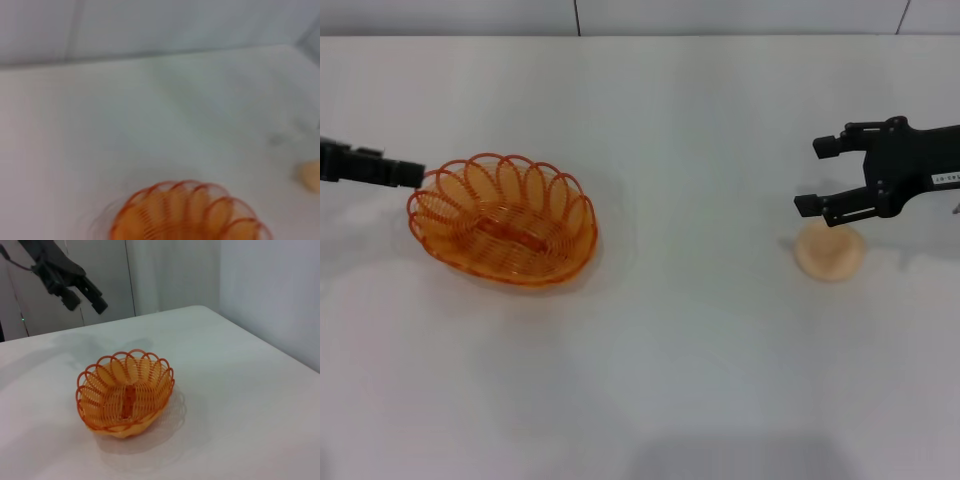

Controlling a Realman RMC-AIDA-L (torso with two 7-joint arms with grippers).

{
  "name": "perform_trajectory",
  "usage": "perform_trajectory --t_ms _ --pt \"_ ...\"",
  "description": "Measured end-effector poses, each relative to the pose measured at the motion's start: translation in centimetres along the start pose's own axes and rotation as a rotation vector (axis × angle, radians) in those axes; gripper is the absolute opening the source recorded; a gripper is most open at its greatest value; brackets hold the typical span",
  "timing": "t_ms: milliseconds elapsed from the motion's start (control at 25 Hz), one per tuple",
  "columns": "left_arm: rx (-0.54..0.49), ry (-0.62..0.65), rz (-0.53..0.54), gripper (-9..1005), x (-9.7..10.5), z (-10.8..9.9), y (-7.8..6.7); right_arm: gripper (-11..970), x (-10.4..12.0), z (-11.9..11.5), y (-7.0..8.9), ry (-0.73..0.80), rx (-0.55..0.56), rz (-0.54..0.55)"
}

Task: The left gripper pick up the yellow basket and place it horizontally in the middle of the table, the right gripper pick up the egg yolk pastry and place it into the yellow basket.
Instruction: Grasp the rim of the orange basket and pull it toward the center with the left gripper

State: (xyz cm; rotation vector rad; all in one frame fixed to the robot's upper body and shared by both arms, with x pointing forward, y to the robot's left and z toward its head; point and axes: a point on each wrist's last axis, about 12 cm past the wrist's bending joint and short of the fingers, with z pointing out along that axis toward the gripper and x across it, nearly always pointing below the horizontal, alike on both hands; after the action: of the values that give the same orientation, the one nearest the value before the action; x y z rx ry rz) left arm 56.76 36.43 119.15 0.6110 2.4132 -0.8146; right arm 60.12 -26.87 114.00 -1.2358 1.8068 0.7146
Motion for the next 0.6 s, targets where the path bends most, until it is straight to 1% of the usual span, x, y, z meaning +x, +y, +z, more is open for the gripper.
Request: perform_trajectory --t_ms 40,120,280,520,600 --pt "-0.032 0.032 -0.029 887 -0.3 0.1 0.2 870 0.0 0.0 0.0 0.0 0.001 -0.002" --pt "-0.076 0.079 -0.053 887 -0.9 0.3 0.3 870 0.0 0.1 0.1 -0.002 0.0 -0.011" --pt "-0.166 0.146 -0.062 887 -1.7 0.8 0.8 870 -0.2 0.5 0.2 -0.008 -0.005 -0.024" --pt "-0.254 0.169 -0.088 888 -1.7 2.0 2.3 869 -0.5 1.1 0.4 -0.016 -0.017 -0.043" --pt "-0.262 0.161 -0.09 888 -1.8 2.7 2.7 869 -0.4 1.3 0.6 -0.018 -0.021 -0.047"
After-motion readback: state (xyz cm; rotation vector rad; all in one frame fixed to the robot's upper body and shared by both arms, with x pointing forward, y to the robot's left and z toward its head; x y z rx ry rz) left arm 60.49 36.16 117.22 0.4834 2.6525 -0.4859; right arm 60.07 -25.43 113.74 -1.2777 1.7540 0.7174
